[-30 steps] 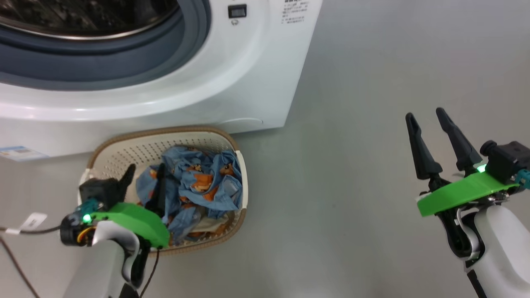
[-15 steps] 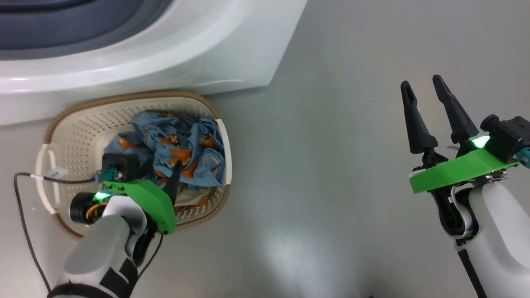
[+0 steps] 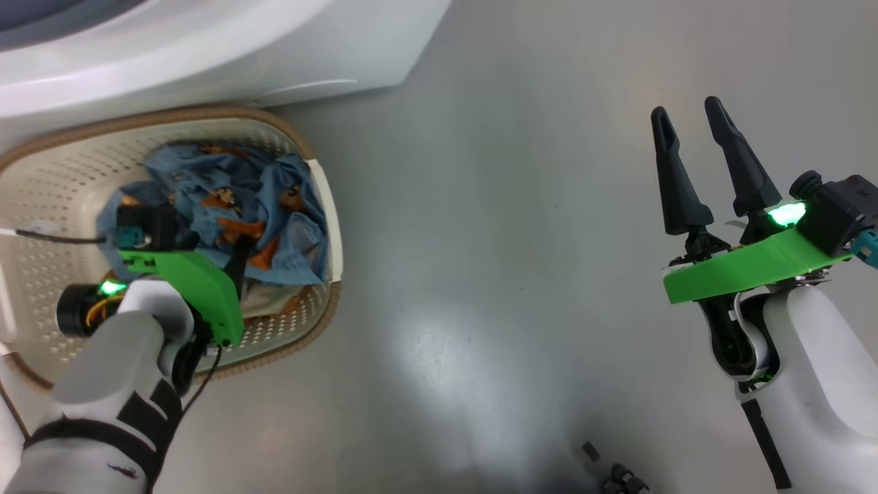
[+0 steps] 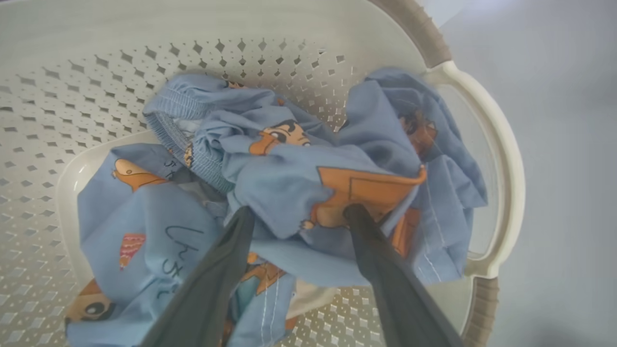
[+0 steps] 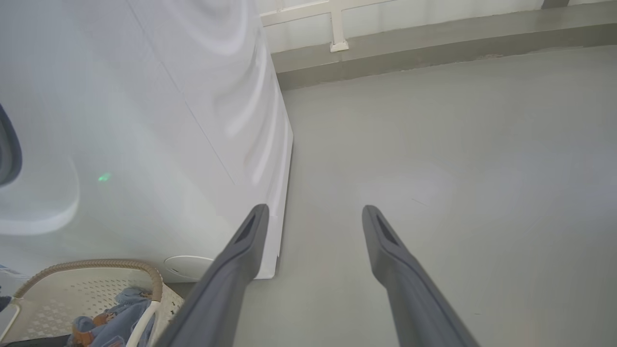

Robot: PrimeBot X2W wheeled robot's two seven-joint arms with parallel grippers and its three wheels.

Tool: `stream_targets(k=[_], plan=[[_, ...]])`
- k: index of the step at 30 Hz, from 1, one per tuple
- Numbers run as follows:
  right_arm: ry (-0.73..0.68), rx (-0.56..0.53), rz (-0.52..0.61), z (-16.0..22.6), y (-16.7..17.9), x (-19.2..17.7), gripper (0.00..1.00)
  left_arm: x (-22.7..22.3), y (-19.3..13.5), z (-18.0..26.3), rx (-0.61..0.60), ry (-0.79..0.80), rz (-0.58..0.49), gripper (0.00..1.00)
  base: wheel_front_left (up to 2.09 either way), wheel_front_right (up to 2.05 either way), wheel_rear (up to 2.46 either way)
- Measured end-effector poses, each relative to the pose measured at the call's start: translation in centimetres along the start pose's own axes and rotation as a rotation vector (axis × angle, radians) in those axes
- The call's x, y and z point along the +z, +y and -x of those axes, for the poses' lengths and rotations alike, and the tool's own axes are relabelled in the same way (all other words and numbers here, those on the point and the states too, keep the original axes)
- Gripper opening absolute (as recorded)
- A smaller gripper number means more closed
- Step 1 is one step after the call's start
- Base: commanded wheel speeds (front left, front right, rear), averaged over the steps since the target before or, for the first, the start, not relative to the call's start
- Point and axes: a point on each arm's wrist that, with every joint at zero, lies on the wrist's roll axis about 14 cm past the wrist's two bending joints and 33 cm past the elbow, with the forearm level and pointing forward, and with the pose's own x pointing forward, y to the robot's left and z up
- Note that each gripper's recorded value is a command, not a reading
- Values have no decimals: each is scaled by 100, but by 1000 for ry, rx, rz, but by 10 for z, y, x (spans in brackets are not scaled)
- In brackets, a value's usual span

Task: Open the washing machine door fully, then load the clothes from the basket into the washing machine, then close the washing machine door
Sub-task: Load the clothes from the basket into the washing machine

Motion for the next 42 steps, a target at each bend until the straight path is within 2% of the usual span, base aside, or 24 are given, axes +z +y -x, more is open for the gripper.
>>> stream_targets(k=[10, 16, 17, 18, 19, 20, 31, 42], plan=[[47, -45, -5, 1, -14, -23, 100, -6, 5, -35, -7, 76, -9, 100, 0, 0, 0], [66, -61, 0, -2, -21, -33, 100, -17, 12, -52, 10, 140, 32, 100, 0, 0, 0], [63, -63, 1, -3, -21, -32, 100, -19, 11, -55, 10, 145, 35, 87, 0, 0, 0], [64, -66, 2, -2, -22, -33, 100, -21, 11, -57, 9, 150, 37, 36, 0, 0, 0], [66, -69, 3, -2, -24, -33, 100, -21, 11, -58, 9, 152, 38, 3, 0, 0, 0], [67, -72, 3, -1, -24, -34, 100, -21, 10, -60, 8, 150, 38, 0, 0, 0, 0], [43, -53, -2, -2, -17, -23, 100, 7, -4, -52, -12, 26, 75, 0, 0, 0, 0], [-25, -9, 8, 3, -2, 13, 100, 24, -27, -9, -59, -102, 121, 0, 0, 0, 0]])
